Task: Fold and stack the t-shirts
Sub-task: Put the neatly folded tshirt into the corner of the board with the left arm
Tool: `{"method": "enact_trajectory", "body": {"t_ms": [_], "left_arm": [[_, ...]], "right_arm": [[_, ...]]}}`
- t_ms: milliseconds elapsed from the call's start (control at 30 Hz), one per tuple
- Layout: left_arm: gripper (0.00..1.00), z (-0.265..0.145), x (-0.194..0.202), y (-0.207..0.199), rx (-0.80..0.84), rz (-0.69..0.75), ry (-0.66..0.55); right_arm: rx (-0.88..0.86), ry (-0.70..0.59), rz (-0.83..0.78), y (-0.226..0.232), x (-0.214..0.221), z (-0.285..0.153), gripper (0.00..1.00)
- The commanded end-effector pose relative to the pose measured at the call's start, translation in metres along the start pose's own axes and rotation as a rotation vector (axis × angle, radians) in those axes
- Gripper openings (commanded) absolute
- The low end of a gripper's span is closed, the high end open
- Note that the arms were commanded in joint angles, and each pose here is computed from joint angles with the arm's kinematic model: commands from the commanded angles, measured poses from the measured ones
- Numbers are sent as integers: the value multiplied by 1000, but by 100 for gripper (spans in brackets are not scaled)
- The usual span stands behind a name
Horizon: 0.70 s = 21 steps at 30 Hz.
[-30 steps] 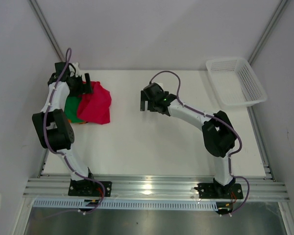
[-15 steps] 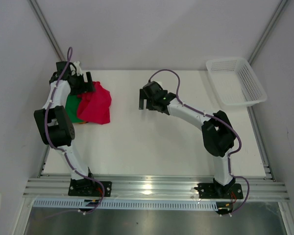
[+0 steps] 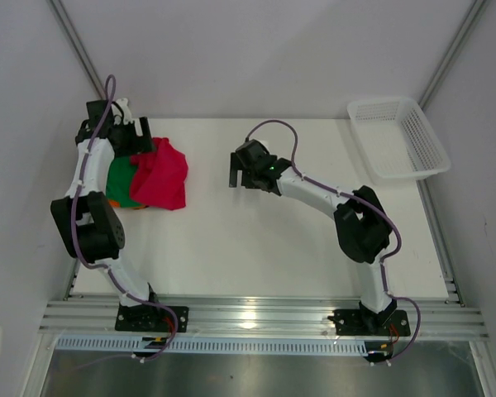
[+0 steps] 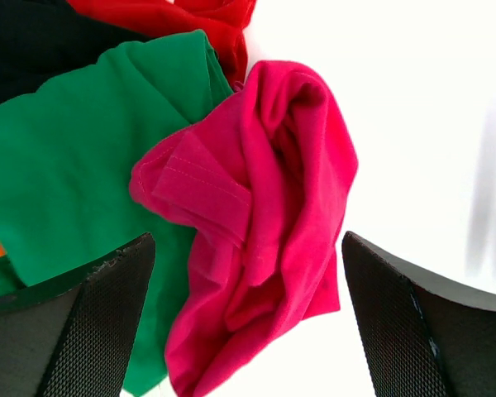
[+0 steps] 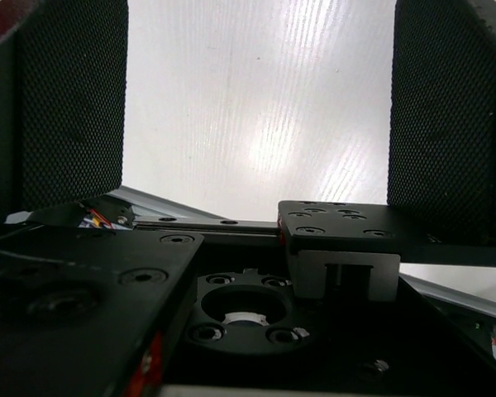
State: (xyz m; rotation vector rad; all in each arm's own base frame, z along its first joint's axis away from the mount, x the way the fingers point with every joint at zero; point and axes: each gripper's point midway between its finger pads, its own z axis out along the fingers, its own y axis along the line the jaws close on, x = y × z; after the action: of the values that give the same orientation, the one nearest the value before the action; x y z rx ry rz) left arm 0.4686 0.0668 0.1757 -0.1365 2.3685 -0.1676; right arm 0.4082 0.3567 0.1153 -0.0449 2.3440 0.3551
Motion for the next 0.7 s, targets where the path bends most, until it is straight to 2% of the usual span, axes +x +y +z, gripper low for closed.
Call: {"method": "enact_trajectory", "body": {"t_ms": [0,667], "left_arm": [[96,-21,-8,0,-16,12,-47],[95,32,34,4,38,-35,67]], "right_arm": [[-56,-42,27,22,-16,-6,98],[-28,-51,25,13,-17,-13,98]]}}
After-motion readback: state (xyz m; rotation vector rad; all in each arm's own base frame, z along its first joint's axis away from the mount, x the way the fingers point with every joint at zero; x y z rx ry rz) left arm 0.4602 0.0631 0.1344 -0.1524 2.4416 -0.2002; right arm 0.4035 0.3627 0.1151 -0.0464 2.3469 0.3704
